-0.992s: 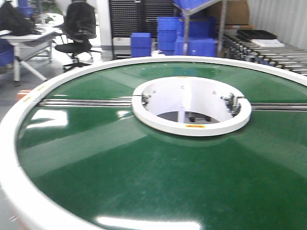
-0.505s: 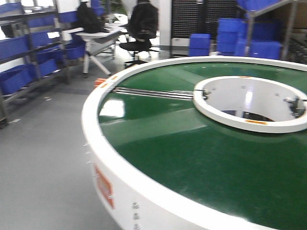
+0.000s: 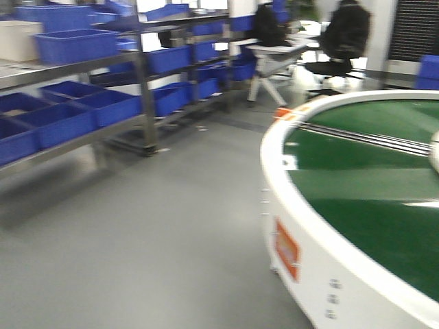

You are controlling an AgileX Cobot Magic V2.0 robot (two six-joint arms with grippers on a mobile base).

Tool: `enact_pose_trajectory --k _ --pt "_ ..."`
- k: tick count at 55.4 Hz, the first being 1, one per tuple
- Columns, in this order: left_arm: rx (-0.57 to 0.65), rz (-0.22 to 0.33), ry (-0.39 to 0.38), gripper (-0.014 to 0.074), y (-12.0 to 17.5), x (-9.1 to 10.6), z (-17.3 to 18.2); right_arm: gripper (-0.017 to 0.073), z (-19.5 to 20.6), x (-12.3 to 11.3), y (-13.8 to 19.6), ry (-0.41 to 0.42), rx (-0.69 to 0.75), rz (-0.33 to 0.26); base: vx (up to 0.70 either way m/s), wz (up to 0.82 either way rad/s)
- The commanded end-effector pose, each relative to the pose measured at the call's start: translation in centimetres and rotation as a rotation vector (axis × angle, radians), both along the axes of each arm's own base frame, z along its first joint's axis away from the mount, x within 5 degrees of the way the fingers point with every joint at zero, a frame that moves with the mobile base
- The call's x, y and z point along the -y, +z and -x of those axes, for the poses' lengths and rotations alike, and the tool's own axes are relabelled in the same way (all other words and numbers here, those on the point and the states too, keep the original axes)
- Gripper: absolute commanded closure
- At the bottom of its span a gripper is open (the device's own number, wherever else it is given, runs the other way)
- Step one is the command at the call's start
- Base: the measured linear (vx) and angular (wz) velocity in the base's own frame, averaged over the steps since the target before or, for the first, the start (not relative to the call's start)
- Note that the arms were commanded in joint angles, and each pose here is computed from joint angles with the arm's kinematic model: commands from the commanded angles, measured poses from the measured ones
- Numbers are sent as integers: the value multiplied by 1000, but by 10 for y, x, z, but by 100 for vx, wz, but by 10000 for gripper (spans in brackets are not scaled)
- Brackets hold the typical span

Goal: Pick red and yellow blocks into blue bin
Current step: 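Drive the base away from the table toward the shelves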

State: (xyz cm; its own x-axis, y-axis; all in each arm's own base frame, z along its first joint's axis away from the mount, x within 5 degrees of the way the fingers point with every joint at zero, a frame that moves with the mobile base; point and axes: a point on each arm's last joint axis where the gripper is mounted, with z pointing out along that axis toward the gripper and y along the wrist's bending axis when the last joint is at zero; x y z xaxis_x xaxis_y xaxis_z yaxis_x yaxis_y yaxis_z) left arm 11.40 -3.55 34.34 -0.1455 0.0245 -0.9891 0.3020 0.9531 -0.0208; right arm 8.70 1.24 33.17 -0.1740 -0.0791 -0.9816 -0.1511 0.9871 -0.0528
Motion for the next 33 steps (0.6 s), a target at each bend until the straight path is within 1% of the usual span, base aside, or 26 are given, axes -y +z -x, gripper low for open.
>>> enact_pose_trajectory --k 1,17,24,33 --pt "104 46 7 591 17 0 0 570 0 0 17 0 107 2 -10 90" --pt "102 46 7 591 16 0 0 570 0 0 16 -1 96 4 -5 84" --pt "102 46 7 591 16 0 0 570 0 0 16 -1 96 4 4 60" --pt "102 46 7 591 16 0 0 570 0 0 16 -1 96 4 10 43"
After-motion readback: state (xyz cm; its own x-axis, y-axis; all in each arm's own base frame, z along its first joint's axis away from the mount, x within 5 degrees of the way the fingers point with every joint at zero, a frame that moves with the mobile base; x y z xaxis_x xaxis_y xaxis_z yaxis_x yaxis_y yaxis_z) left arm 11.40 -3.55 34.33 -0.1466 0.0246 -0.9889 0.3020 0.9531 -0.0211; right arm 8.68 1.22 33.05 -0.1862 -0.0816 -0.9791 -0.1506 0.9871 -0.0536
